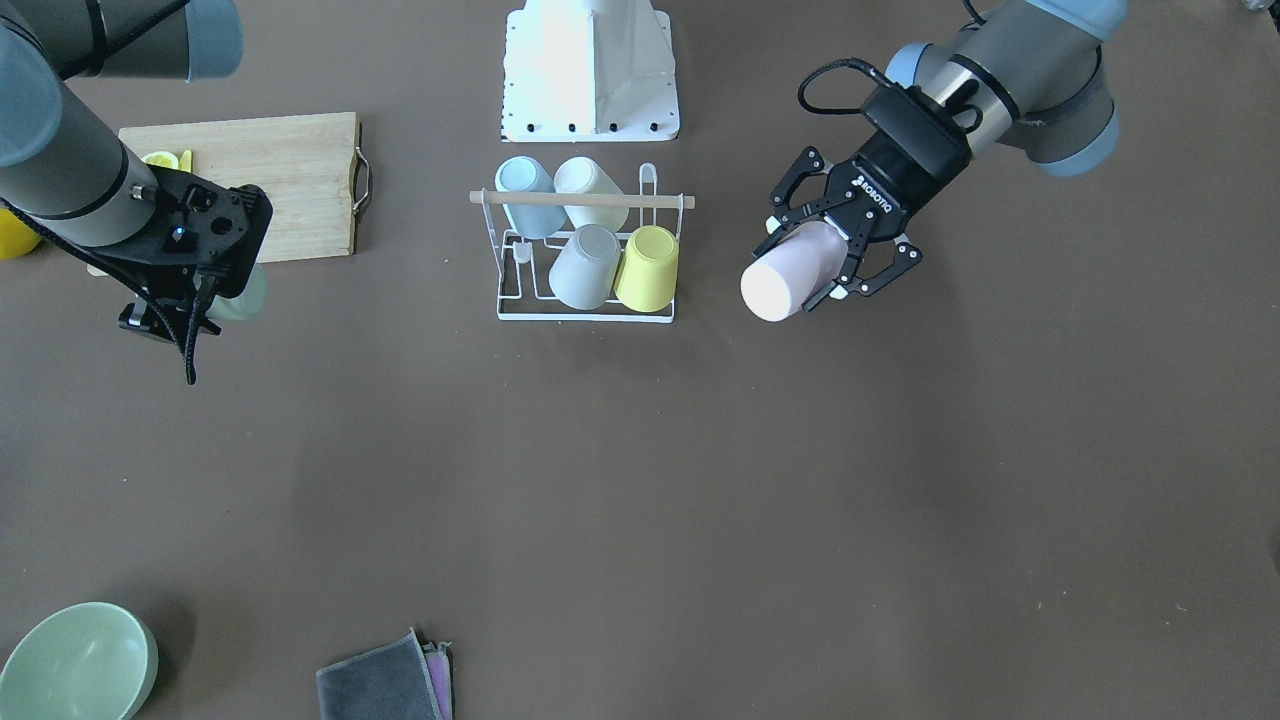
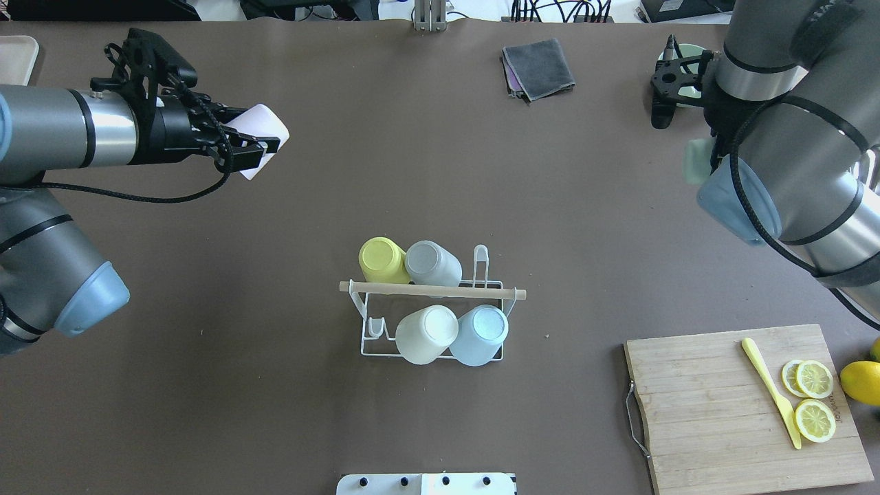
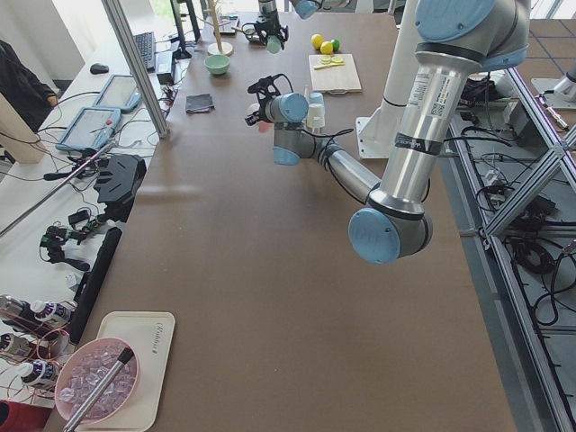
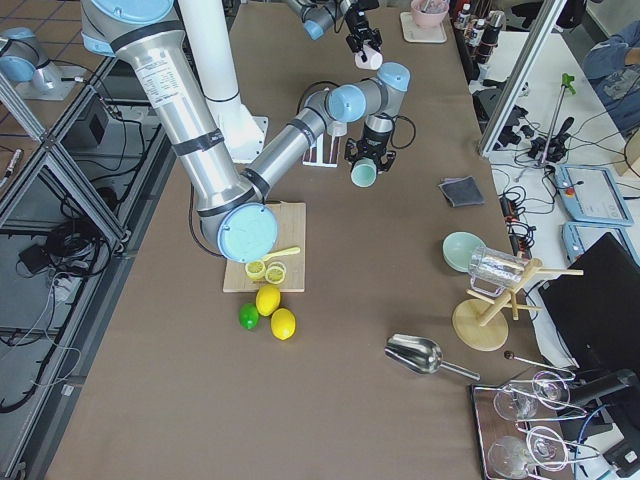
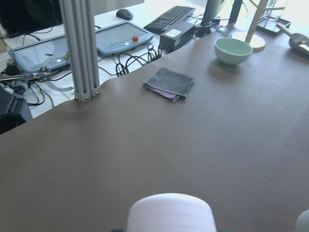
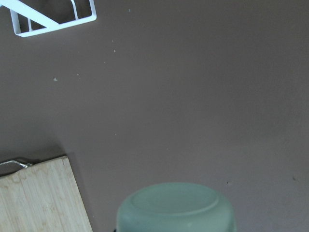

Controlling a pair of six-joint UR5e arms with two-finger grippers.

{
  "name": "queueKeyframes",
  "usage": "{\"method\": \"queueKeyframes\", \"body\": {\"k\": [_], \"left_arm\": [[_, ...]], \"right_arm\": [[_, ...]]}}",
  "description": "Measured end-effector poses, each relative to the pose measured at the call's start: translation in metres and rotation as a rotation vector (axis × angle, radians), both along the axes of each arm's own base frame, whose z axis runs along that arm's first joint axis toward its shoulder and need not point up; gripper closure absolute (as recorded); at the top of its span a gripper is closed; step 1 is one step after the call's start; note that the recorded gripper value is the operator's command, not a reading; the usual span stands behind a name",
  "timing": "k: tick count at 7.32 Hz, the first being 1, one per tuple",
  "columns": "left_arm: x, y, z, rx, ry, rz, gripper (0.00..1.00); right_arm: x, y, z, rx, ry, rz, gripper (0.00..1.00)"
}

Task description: Place cup on cup holder

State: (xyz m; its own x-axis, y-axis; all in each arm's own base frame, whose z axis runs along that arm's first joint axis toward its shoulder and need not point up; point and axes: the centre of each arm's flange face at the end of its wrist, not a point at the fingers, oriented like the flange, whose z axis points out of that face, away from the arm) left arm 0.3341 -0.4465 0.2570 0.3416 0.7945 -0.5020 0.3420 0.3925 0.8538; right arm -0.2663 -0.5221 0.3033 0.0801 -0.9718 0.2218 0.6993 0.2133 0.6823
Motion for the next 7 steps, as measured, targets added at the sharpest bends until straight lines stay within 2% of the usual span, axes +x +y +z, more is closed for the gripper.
{"method": "queueKeyframes", "body": {"k": [2,4,5,7], "left_arm": [[0.029,0.048,-0.016,0.045,0.197,-0.041,1.00],[0.064,0.111,-0.015,0.031,0.382,-0.097,1.00],[0.077,0.140,-0.012,0.035,0.429,-0.131,1.00],[0.089,0.179,-0.008,0.085,0.456,-0.229,1.00]], "right_arm": [[-0.007,0.005,-0.021,0.012,-0.171,0.096,1.00],[-0.012,0.017,-0.044,0.013,-0.336,0.152,1.00],[-0.014,0.025,-0.056,0.002,-0.414,0.179,1.00],[-0.017,0.037,-0.074,-0.051,-0.561,0.254,1.00]]}}
